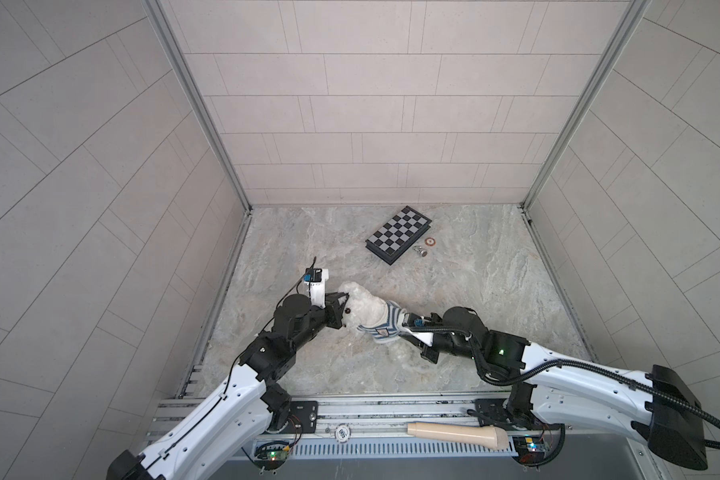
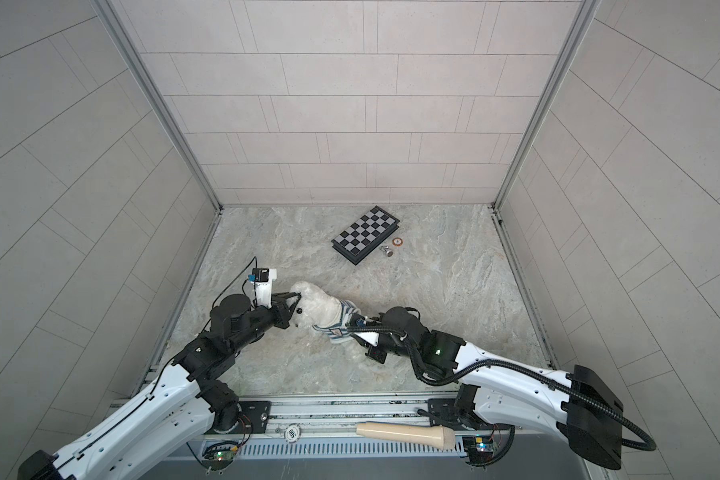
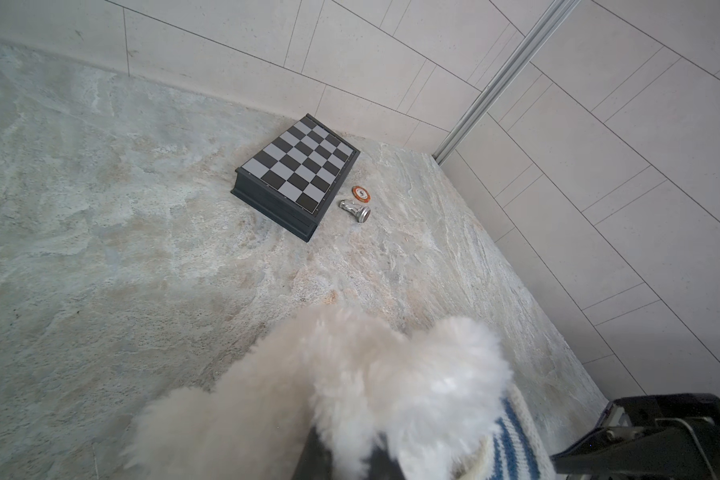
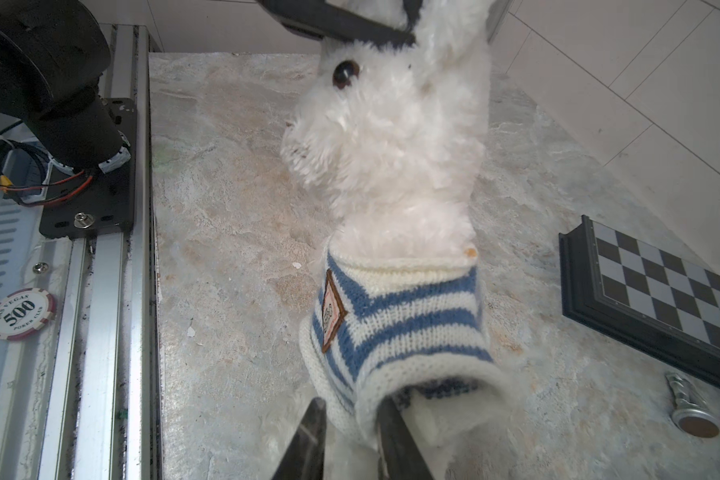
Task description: Dress the teddy bear
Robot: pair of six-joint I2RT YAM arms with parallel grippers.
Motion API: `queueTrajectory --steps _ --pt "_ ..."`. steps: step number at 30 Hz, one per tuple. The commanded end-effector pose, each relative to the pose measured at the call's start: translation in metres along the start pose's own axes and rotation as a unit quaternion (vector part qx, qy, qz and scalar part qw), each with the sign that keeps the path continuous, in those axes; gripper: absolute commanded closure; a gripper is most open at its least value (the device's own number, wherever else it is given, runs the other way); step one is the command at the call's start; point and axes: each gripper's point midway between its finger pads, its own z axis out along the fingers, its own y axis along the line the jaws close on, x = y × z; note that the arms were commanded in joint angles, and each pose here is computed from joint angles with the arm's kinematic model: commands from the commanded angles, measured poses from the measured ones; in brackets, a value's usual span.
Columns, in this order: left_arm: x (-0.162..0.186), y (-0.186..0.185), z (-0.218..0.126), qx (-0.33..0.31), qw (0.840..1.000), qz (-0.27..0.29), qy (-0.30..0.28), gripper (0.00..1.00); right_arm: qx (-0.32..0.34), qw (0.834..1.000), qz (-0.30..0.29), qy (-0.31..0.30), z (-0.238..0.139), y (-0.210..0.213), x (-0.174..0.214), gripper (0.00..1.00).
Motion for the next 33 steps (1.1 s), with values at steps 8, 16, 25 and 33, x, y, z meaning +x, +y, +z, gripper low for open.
queueTrajectory --steps 8,16,25,33 --pt "-0.01 -0.013 -0.001 0.036 0.999 0.022 -0.022 1.0 0.048 0.993 0.101 -0.027 -0.023 -0.042 -0.01 0.85" --pt "-0.008 -0.013 -0.001 0.038 0.999 0.022 -0.021 1.0 0.009 0.996 0.09 -0.015 -0.006 -0.032 -0.011 1.0" --pt "-0.004 -0.012 0.002 0.039 0.999 0.02 -0.013 1.0 -0.024 0.997 0.075 -0.007 0.011 -0.026 -0.018 1.0" --pt "-0.004 -0.013 0.001 0.04 0.999 0.019 -0.013 1.0 -0.028 0.996 0.082 0.016 0.021 -0.024 -0.007 0.97"
